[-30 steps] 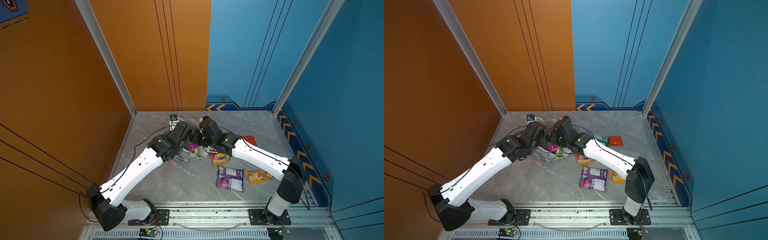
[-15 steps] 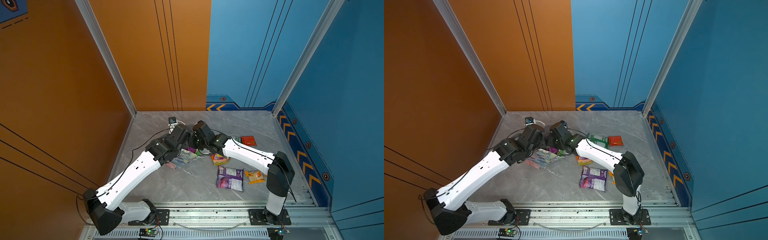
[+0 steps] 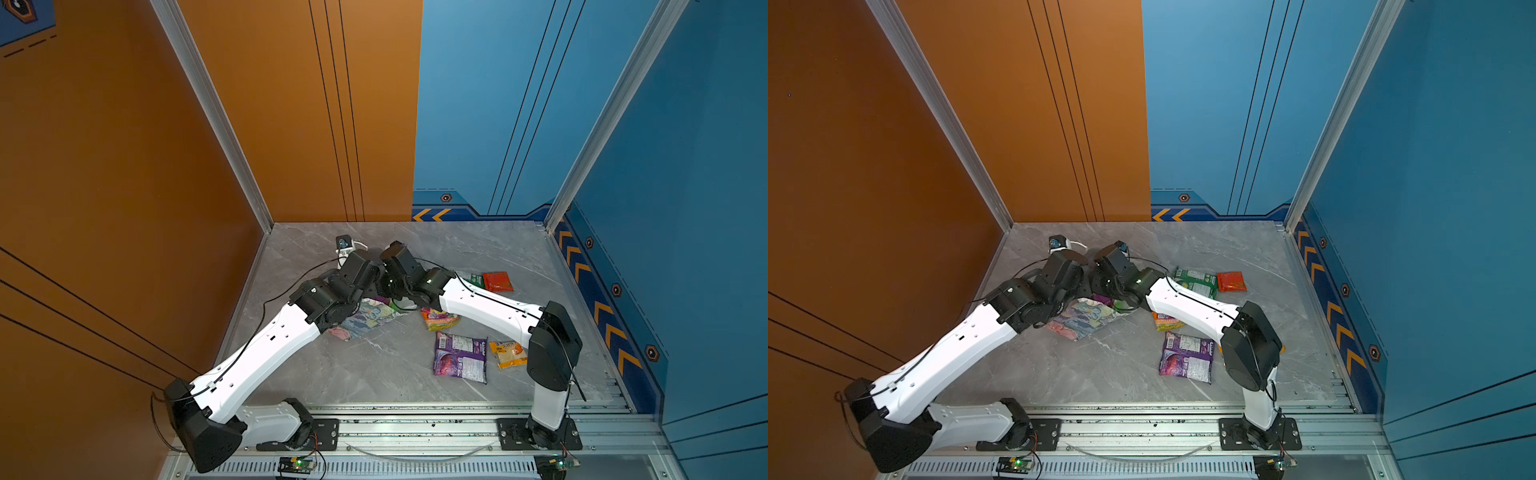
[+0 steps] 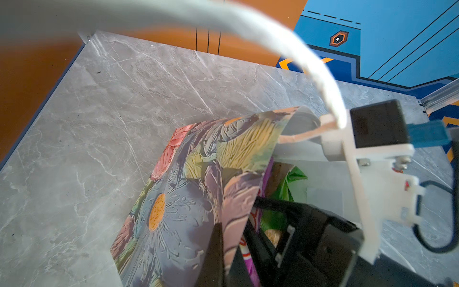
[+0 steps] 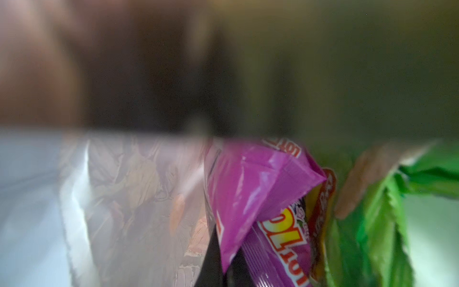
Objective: Place the snacks into the paper bag
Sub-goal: Place the snack in the paper bag.
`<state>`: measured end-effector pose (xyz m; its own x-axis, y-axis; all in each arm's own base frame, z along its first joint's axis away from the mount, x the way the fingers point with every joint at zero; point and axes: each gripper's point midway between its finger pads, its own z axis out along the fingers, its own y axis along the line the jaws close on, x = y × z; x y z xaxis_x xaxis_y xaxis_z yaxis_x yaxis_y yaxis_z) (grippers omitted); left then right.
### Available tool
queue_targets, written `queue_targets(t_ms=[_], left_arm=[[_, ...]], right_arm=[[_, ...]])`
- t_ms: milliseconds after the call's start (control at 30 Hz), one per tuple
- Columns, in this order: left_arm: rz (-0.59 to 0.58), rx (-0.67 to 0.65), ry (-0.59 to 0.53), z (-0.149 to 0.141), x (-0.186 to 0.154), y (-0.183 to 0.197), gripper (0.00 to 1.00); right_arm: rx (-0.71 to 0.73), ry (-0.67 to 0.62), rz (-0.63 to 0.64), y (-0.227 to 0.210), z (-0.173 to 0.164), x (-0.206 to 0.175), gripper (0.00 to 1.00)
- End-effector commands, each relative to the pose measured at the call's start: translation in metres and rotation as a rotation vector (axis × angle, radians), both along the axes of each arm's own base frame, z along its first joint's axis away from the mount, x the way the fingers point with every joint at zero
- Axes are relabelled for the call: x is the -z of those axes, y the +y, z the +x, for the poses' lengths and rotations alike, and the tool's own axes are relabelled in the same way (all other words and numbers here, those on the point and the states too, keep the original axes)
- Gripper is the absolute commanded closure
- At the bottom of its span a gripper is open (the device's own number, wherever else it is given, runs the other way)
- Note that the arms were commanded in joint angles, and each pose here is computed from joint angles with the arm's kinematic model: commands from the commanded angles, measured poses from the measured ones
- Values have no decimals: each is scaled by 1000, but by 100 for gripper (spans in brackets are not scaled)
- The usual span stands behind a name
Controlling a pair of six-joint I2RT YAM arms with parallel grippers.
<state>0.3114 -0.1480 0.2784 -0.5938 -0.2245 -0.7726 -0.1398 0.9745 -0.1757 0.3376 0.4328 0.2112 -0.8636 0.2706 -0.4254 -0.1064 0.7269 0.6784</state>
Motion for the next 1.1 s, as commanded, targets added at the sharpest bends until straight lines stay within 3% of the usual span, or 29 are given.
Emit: queue_targets(t_ms=[0,300,733,1067], left_arm=[[-44,-18,-18,5,-4,4,100],[-54,-43,8,16,0,14,100],[-127,22,-35,13,-18,-3,100],[-151,81,-56,6,-23,-14,100]], right_arm=[[-1,-185,80,-2,-2,-77,98],[-15,-280,7,-9,-19,-91,98],[-109,-141,45,25,-14,-44,100],[-91,-72,91,21,0,-29,100]])
